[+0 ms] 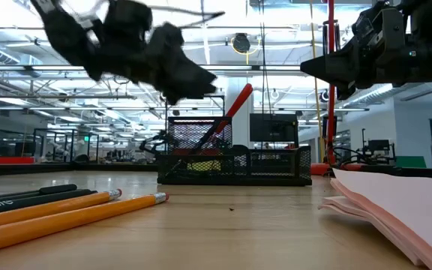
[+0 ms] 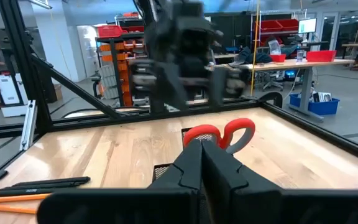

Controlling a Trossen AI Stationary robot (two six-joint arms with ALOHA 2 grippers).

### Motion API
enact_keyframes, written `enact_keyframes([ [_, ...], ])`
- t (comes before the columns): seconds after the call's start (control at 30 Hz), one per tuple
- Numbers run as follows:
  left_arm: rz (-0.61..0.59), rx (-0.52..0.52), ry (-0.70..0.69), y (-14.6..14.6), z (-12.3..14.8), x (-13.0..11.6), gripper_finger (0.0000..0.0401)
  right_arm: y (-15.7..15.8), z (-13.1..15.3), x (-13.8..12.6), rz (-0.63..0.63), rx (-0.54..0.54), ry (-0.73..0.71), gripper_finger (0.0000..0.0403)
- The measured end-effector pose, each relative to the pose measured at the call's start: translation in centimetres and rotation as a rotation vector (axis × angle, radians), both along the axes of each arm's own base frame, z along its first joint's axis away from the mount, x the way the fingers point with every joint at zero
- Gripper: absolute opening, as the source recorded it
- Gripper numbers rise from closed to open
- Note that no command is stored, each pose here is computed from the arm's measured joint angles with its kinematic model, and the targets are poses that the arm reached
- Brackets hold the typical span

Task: Pick and place office supplies into organizer
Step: Put the black pen into the black desk organizer

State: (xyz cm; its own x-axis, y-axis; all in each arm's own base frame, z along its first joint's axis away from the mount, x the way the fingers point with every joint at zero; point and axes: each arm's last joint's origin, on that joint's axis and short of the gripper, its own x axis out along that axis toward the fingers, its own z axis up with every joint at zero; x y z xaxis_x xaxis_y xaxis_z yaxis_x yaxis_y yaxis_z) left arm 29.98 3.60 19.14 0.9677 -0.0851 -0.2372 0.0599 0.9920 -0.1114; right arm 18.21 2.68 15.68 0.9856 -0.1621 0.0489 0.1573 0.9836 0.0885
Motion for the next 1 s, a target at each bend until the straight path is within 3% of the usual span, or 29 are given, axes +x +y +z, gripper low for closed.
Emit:
enact_keyframes([
  [0.17, 0.013, -0.008, 0.265, -4.6, 1.4, -3.4, 0.0191, 0.0, -0.2, 0.0, 0.0, -0.005, 0.02, 0.0004],
  [0.4, 0.167, -0.123, 0.635, -11.3, -0.9, -7.8, 0.0191, 0.0, -0.2, 0.0, 0.0, -0.005, 0.022, 0.0004],
  [0.53, 0.185, -0.178, 0.664, -14.3, -2.2, -8.4, 0.0191, 0.0, -0.3, 0.0, 0.001, 0.022, 0.023, 0.0004],
  [0.73, 0.034, -0.21, 0.654, -18.3, -4.4, -8.0, 0.0181, 0.0, -0.1, 0.0, 0.001, 0.048, 0.001, 0.0004],
  [0.87, -0.122, -0.16, 0.593, -20.5, -5.0, -7.9, 0.0142, 0.0, 0.0, 0.0, -0.001, 0.026, -0.006, 0.0004],
  [1.0, -0.179, -0.067, 0.593, -21.5, -5.6, -7.8, 0.0076, -0.1, 0.1, 0.0, -0.007, 0.016, -0.009, 0.0004],
])
